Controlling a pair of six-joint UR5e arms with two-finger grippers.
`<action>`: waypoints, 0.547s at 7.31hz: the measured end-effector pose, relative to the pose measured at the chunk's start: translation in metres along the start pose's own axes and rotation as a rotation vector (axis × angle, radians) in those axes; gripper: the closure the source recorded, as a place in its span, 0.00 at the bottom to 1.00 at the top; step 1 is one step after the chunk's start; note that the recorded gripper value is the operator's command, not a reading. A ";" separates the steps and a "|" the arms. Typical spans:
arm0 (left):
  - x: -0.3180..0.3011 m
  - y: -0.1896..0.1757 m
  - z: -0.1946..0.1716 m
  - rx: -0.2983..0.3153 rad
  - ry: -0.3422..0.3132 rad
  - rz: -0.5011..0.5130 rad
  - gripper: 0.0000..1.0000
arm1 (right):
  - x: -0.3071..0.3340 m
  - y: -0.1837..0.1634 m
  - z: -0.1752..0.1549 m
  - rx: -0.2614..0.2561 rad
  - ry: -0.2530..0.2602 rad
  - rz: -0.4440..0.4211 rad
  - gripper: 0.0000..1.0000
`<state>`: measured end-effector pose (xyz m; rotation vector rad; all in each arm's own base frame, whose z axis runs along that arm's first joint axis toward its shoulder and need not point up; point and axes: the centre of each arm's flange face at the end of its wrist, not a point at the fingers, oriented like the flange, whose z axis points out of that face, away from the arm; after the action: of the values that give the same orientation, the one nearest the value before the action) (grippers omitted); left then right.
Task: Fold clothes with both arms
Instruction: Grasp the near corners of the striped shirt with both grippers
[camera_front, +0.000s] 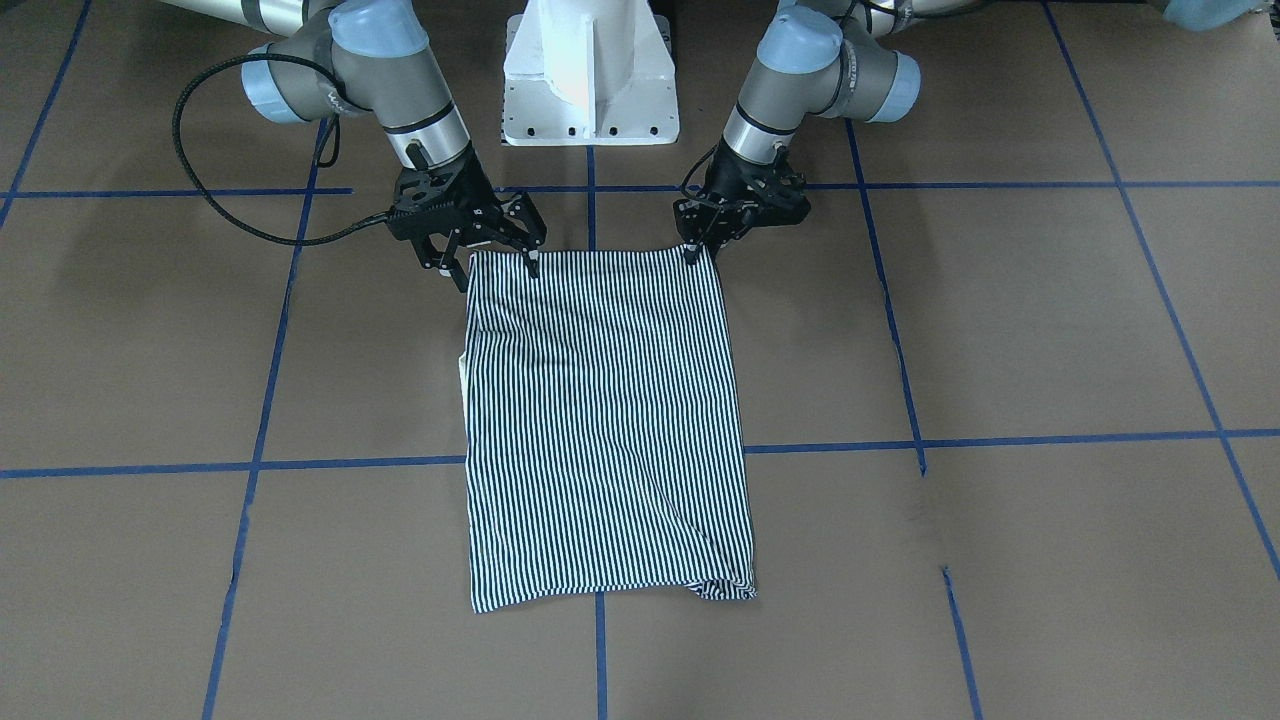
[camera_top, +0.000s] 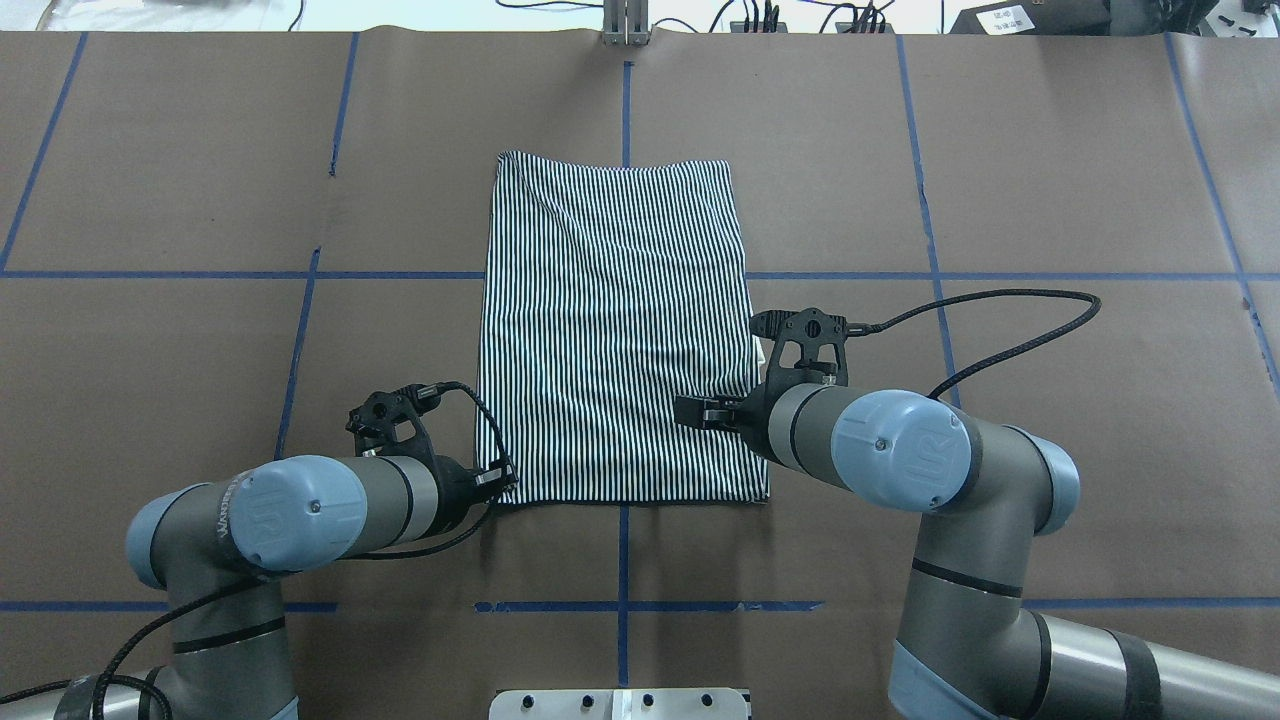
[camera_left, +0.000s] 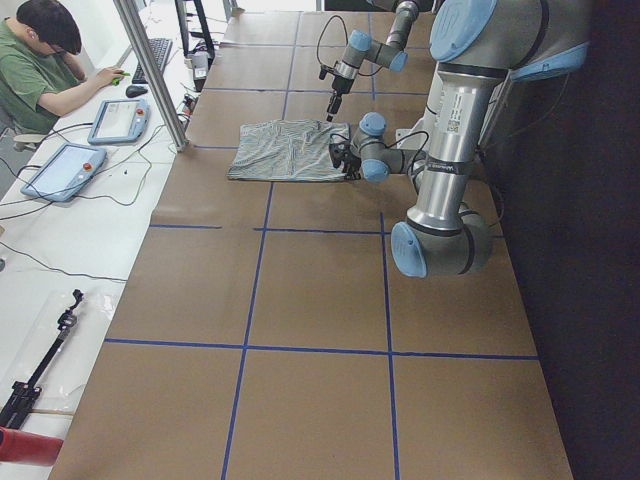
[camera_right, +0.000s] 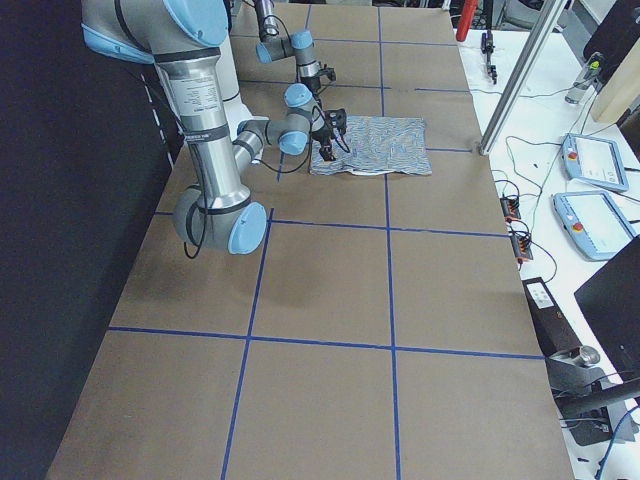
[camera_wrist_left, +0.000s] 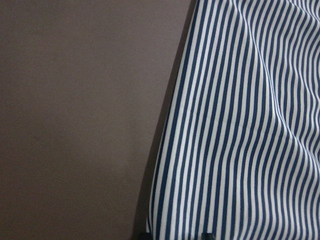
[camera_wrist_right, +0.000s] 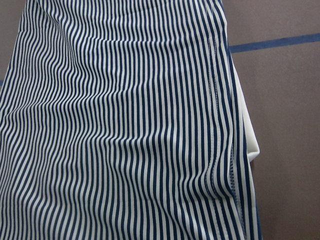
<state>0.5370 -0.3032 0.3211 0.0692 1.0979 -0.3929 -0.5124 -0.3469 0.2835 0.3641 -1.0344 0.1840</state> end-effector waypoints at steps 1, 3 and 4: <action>0.001 0.000 -0.001 0.000 0.002 0.000 1.00 | 0.000 0.003 0.001 -0.002 0.001 0.001 0.09; 0.005 0.001 -0.003 -0.001 0.010 0.001 1.00 | -0.006 0.017 0.006 -0.004 0.022 0.079 0.34; 0.006 0.001 -0.003 -0.001 0.011 0.001 1.00 | -0.014 0.025 0.009 -0.014 0.051 0.178 0.33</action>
<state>0.5369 -0.3033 0.3148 0.0706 1.1088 -0.3915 -0.5348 -0.3267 0.2803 0.2534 -1.0173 0.3447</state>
